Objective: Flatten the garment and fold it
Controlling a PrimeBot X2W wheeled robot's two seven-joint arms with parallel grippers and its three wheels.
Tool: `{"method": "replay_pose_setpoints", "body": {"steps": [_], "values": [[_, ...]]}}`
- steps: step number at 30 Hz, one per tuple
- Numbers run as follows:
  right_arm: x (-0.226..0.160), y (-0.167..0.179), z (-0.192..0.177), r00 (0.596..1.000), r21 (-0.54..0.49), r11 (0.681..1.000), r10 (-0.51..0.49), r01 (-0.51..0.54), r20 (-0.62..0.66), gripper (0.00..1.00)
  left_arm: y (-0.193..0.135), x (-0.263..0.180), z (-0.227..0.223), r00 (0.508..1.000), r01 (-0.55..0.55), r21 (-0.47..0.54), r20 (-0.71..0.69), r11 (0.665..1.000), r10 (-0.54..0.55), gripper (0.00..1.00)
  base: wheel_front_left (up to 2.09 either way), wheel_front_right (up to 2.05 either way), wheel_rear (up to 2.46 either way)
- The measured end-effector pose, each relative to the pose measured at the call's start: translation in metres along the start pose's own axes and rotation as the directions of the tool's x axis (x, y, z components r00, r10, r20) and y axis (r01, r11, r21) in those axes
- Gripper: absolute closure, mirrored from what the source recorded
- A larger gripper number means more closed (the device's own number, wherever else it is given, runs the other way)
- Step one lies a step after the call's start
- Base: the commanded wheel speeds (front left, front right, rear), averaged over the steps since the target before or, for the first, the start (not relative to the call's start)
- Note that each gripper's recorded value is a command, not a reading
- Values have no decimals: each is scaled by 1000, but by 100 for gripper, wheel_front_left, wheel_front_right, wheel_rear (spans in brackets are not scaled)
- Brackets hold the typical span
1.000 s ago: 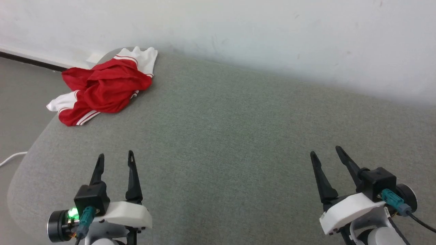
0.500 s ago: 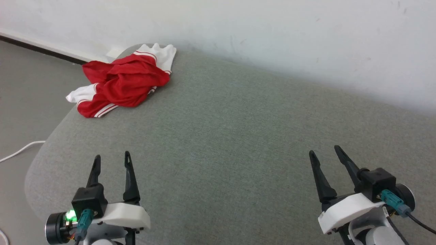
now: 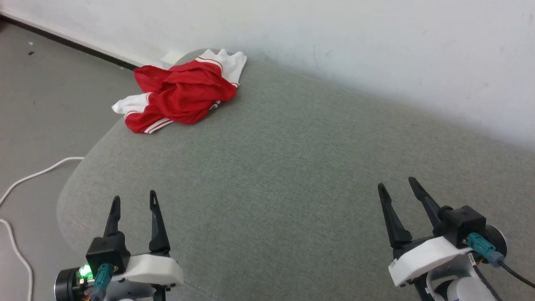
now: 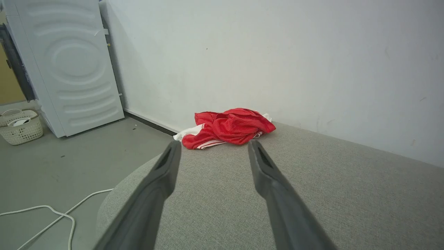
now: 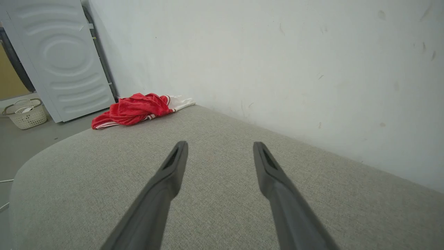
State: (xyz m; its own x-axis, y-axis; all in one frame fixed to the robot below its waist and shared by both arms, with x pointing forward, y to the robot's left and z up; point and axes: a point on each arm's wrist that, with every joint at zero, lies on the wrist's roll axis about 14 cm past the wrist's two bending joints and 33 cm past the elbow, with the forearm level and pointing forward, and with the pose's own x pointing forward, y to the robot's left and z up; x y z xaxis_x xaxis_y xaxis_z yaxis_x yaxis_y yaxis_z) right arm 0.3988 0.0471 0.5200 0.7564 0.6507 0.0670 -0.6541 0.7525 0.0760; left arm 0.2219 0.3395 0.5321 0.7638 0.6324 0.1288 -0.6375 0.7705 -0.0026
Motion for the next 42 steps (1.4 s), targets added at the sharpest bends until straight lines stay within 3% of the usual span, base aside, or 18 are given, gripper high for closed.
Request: {"method": "replay_pose_setpoints", "body": {"steps": [16, 24, 33, 42], "values": [[21, 42, -7, 991, 28, 991, 131, -131, -7, 0, 46, -20, 4, 988, -151, 13, 17, 988, 151, 0, 0, 0, 0], [25, 39, -13, 991, 44, 991, 129, -128, -20, 0, 47, -12, 5, 987, -160, -3, 8, 987, 160, 0, 0, 0, 0], [50, 11, -10, 996, 7, 996, 87, -87, -3, 0, 9, 102, 46, 999, -44, -62, -1, 997, 44, 0, 0, 0, 0], [67, -48, -33, 1000, 19, 1000, -19, 19, -6, 0, -43, 213, 27, 977, 11, -92, -210, 996, -30, 0, 0, 0, 0]]}}
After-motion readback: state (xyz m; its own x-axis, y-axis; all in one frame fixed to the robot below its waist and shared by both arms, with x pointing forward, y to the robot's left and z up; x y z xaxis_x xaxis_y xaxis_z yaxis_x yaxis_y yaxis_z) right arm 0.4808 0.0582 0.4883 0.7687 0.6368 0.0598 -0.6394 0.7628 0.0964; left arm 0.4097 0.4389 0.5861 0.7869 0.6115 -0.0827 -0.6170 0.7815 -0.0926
